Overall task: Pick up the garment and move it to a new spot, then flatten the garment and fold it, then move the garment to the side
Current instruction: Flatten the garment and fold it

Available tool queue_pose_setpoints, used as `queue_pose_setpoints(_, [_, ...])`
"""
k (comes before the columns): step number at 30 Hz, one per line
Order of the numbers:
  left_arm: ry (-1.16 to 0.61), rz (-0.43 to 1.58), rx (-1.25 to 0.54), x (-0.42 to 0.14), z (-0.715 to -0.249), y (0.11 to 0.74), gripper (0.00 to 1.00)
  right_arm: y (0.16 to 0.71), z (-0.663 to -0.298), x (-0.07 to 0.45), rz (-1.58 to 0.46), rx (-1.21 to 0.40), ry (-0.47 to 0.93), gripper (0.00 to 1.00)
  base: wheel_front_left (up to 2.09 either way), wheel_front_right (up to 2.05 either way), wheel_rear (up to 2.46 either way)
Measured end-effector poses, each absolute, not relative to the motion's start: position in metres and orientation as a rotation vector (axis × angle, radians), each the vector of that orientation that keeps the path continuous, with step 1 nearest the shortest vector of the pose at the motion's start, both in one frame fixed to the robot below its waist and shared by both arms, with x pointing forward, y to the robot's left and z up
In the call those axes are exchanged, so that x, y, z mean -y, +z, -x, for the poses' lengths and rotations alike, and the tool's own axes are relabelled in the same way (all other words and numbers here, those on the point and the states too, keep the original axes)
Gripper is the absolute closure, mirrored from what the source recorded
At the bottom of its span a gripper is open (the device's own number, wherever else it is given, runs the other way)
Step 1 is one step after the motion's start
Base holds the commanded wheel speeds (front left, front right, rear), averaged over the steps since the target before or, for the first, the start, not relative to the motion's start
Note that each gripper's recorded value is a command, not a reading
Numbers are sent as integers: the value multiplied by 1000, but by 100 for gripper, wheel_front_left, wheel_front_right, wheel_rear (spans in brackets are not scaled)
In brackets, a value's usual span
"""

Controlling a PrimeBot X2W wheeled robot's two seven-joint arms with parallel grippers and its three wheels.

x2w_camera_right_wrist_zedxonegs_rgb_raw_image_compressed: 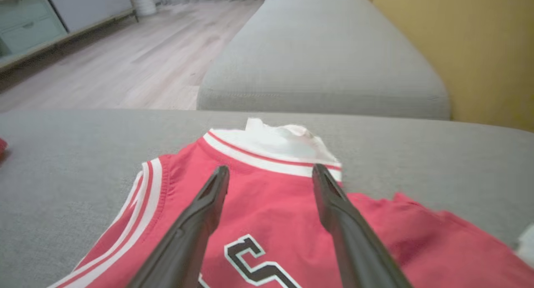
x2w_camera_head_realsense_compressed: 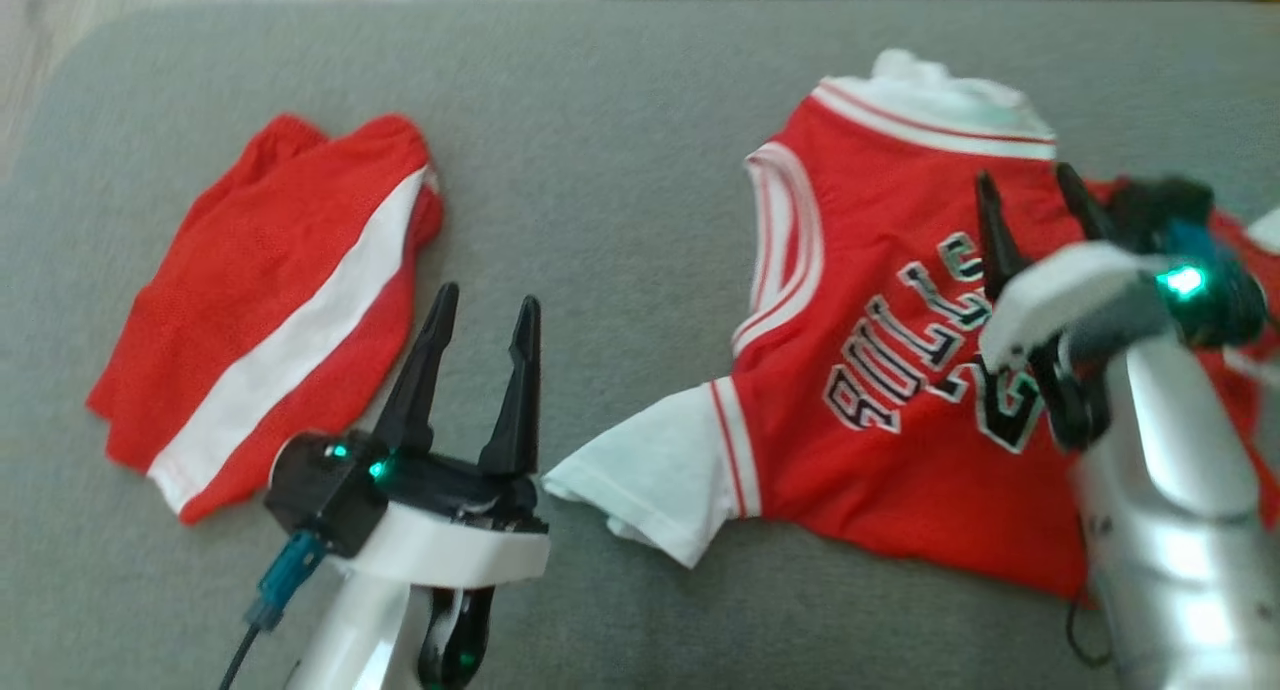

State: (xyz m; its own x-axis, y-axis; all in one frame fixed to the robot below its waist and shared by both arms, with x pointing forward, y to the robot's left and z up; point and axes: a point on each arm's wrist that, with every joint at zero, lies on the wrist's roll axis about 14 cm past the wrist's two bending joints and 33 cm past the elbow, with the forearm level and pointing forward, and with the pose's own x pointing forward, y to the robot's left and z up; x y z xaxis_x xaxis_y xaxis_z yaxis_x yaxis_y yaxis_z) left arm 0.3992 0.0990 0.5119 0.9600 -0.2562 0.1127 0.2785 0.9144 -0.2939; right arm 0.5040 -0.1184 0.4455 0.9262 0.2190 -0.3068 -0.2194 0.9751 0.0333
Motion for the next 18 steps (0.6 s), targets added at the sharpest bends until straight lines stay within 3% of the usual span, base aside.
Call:
queue_pose_setpoints(10, [-208,311,24,-120,-404,494,0,370,-529,92,69,-683,290,0,0,0,0])
queue_pose_setpoints(16, [-190,311,13,-126,-404,490,0,366,-546,85,80,-716,298,0,0,0,0])
queue_pose_setpoints(17, [-186,309,14,-127,-405,490,0,365,-548,85,80,-720,298,4,0,0,0])
queue_pose_setpoints(18, [-183,311,13,-128,-405,490,0,364,-549,84,78,-723,297,67,0,0,0])
